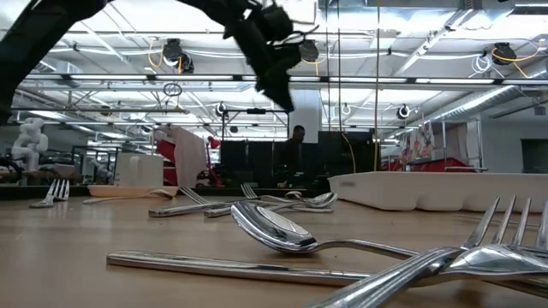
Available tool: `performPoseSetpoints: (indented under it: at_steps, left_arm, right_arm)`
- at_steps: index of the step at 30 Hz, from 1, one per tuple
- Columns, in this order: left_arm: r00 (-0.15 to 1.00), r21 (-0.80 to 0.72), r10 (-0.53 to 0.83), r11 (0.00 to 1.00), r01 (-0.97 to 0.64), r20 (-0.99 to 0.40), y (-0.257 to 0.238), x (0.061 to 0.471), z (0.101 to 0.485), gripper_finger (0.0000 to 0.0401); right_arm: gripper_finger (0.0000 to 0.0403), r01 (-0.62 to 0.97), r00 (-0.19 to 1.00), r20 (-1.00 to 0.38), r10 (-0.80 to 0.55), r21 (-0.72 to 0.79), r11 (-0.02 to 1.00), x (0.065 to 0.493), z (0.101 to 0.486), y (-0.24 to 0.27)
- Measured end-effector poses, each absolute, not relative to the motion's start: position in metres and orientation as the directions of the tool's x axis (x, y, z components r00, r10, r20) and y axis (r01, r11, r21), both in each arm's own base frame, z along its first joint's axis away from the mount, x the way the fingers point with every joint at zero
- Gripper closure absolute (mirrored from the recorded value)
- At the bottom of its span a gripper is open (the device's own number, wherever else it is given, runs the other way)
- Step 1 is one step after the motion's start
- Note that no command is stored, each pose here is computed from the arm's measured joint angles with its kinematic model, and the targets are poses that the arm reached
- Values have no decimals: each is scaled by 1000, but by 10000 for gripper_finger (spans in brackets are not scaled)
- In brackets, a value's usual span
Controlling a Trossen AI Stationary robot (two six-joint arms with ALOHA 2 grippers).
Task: Sort silverware
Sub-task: Put the silver knife into the white cutlery tray
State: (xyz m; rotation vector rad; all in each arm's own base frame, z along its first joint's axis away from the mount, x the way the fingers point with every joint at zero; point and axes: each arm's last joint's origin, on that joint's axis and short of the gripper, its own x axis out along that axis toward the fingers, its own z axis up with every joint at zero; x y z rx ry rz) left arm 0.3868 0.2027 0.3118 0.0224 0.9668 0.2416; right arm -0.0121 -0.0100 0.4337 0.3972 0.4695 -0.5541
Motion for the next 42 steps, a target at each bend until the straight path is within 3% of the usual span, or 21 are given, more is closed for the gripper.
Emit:
performPoseSetpoints:
  at_steps: [6, 9, 13, 17, 20, 26, 30, 38, 42]
  left_arm:
    - [288, -241, -189, 957, -158, -939, 161, 368, 281, 276]
    - [204, -279, -252, 953, -117, -946, 122, 370, 276, 276]
    - [195, -238, -207, 960, -149, -959, 70, 378, 269, 276]
    - [151, -38, 21, 925, -378, -988, 25, 377, 259, 276]
    - [129, 45, 147, 810, -585, -981, -5, 373, 254, 276]
    - [122, -15, 158, 554, -832, -980, -53, 366, 244, 276]
    - [102, -19, 164, 444, -896, -981, -71, 360, 237, 276]
    - [32, 25, 135, 407, -913, -990, -75, 349, 211, 276]
    - [59, -10, 108, 401, -916, -992, -76, 350, 200, 276]
  right_arm:
    - [165, 630, 730, -518, -446, 257, 732, -10, 434, -11]
    - [165, 636, 724, -522, -451, 250, 730, -7, 435, -12]
    - [165, 642, 714, -525, -463, 226, 733, -5, 435, -12]
    - [165, 643, 711, -528, -465, 219, 734, -4, 435, -12]
    - [165, 640, 711, -528, -465, 211, 739, -4, 435, -12]
    - [165, 626, 711, -529, -463, 176, 760, -4, 435, -12]
    - [165, 615, 711, -529, -462, 150, 774, -4, 435, -12]
    - [165, 600, 711, -530, -462, 115, 792, -4, 435, -12]
    - [165, 599, 711, -530, -462, 114, 792, -4, 435, -12]
